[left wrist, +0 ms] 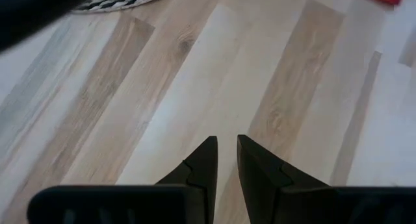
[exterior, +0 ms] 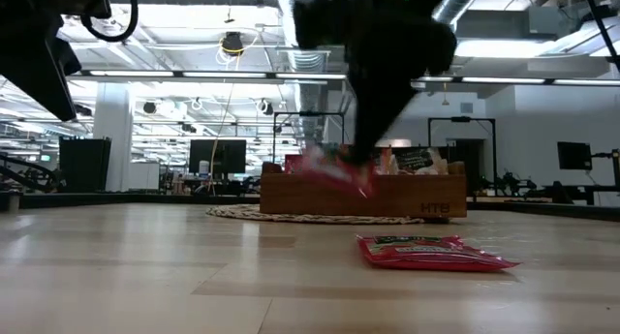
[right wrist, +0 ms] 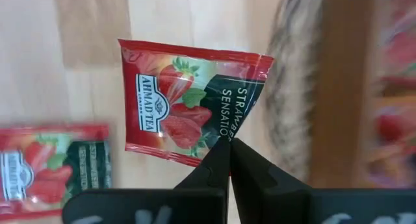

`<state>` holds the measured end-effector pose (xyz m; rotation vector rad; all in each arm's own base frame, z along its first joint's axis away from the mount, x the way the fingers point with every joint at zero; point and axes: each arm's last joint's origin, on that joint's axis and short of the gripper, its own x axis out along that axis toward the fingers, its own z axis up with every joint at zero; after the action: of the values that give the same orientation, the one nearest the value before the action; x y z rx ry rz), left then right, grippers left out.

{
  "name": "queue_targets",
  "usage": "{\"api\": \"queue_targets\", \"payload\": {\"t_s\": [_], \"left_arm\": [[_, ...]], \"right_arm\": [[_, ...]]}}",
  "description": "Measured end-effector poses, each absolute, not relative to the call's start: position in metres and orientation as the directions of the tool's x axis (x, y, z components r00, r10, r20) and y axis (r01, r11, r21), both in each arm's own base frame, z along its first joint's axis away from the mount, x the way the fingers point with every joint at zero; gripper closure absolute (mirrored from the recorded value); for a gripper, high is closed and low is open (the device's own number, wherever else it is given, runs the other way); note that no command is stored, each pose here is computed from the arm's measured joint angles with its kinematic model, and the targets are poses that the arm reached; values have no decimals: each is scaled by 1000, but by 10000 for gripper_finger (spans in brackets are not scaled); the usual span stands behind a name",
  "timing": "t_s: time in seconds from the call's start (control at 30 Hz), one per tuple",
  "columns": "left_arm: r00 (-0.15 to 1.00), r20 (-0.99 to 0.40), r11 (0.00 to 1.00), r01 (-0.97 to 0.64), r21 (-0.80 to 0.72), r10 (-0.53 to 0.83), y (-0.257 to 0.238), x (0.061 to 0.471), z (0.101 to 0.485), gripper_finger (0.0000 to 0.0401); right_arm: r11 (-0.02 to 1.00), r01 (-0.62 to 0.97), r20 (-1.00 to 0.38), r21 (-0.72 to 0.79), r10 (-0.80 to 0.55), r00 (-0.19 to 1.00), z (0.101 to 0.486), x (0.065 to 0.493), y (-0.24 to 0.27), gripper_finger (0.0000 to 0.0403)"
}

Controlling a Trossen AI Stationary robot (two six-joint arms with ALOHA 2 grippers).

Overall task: Pick & Place Tea
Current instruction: Put the red tea bag into the left section of the wooden organizer

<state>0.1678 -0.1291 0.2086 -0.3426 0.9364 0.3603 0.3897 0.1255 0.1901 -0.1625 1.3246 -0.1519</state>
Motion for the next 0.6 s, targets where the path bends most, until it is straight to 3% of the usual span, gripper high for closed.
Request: {"api": "queue_targets", "payload": {"t_s": [0.33, 0.6], "left_arm": [[667, -742, 900, -360, -245, 64, -135, 191, 240, 352], [789, -591, 911, -352, -215, 166, -111, 225, 309, 352]], "right_arm": [[853, -42, -795, -520, -465, 389, 258, 397, 136, 403], [759, -51, -680, -649, -549, 485, 291, 405, 134, 403]]}}
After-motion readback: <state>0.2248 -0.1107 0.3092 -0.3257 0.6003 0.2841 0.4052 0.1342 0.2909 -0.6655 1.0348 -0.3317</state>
